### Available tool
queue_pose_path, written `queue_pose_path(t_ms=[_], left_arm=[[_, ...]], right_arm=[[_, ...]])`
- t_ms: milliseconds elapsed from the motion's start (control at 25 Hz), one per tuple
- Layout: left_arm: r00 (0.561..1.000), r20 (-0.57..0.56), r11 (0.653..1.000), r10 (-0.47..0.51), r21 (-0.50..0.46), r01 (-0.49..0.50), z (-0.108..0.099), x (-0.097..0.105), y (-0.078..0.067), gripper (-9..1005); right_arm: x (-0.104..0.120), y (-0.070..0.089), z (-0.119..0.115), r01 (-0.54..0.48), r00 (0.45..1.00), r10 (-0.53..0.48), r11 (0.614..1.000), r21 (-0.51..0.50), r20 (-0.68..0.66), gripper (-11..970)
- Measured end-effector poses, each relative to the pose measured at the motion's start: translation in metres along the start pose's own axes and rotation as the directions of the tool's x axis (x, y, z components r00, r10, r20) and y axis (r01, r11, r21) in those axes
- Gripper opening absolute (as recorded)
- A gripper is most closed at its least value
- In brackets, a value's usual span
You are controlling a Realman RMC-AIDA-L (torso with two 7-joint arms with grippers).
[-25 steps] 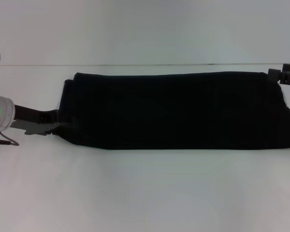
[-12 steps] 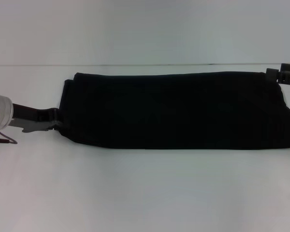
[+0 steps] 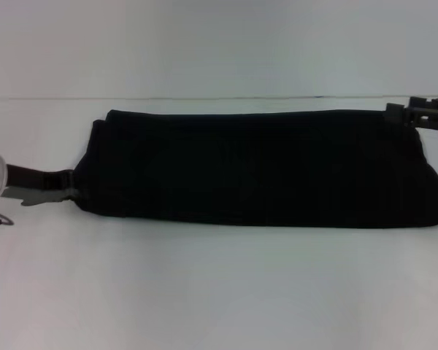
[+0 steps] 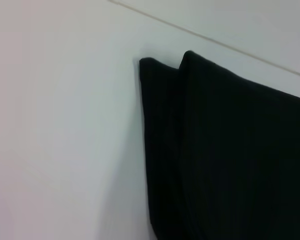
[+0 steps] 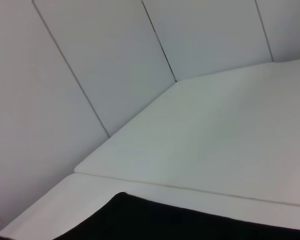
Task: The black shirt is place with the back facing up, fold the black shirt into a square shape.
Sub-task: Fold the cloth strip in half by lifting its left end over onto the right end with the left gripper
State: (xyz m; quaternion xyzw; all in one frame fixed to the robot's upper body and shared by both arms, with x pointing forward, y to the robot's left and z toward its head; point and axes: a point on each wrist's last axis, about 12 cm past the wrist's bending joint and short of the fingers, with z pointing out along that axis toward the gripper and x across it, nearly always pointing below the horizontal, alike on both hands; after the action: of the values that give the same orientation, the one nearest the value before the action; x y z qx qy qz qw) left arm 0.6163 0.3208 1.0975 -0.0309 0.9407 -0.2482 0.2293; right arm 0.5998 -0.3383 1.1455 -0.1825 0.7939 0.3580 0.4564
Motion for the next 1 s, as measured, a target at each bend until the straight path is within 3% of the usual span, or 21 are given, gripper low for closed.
queue_pose_path(t_ms=[160,240,480,640,720,800,840,880,1000], left_arm=[[1.0,0.004,1.0,0.004,-0.018,-0.004,-0.005,0.009,0.012,26],[1.0,0.015,0.999,-0.003,-0.044,0.004,-0.015,0.015,0.025,26],[0.99,0.122,0.991,-0.064,-0.113,0.078,-0.067,0.027,0.073,27],[0.985,0.154,0.993,-0.081,-0.069,0.092,-0.088,0.029,0.081,27],[0.985,0.158,0.998,-0.066,0.005,0.066,-0.089,0.024,0.07,27],[0.985,0.17,0.991,-0.029,0.132,0.006,-0.085,0.013,0.047,26],[0.983,0.181,0.969,0.009,0.241,-0.053,-0.078,0.002,0.022,26],[0.982,0.187,0.955,0.029,0.287,-0.082,-0.074,-0.004,0.009,26],[0.968,0.208,0.851,0.139,0.476,-0.224,-0.047,-0.031,-0.064,26]], right_arm=[[0.002,0.003,0.012,-0.012,1.0,0.012,1.0,0.002,0.009,901],[0.001,0.005,0.018,-0.015,1.0,0.015,1.0,-0.002,0.012,901],[0.0,0.009,0.036,-0.035,0.999,0.035,0.999,-0.005,0.024,900],[-0.002,0.009,0.041,-0.042,0.998,0.041,0.999,0.001,0.036,900],[-0.002,0.009,0.041,-0.043,0.998,0.043,0.999,0.003,0.05,899],[-0.001,0.007,0.036,-0.052,0.996,0.051,0.999,0.005,0.069,899],[0.001,0.006,0.032,-0.057,0.995,0.056,0.998,0.001,0.079,899],[0.001,0.006,0.028,-0.059,0.994,0.059,0.998,-0.001,0.087,899],[0.006,0.002,0.011,-0.065,0.992,0.066,0.998,-0.009,0.112,899]])
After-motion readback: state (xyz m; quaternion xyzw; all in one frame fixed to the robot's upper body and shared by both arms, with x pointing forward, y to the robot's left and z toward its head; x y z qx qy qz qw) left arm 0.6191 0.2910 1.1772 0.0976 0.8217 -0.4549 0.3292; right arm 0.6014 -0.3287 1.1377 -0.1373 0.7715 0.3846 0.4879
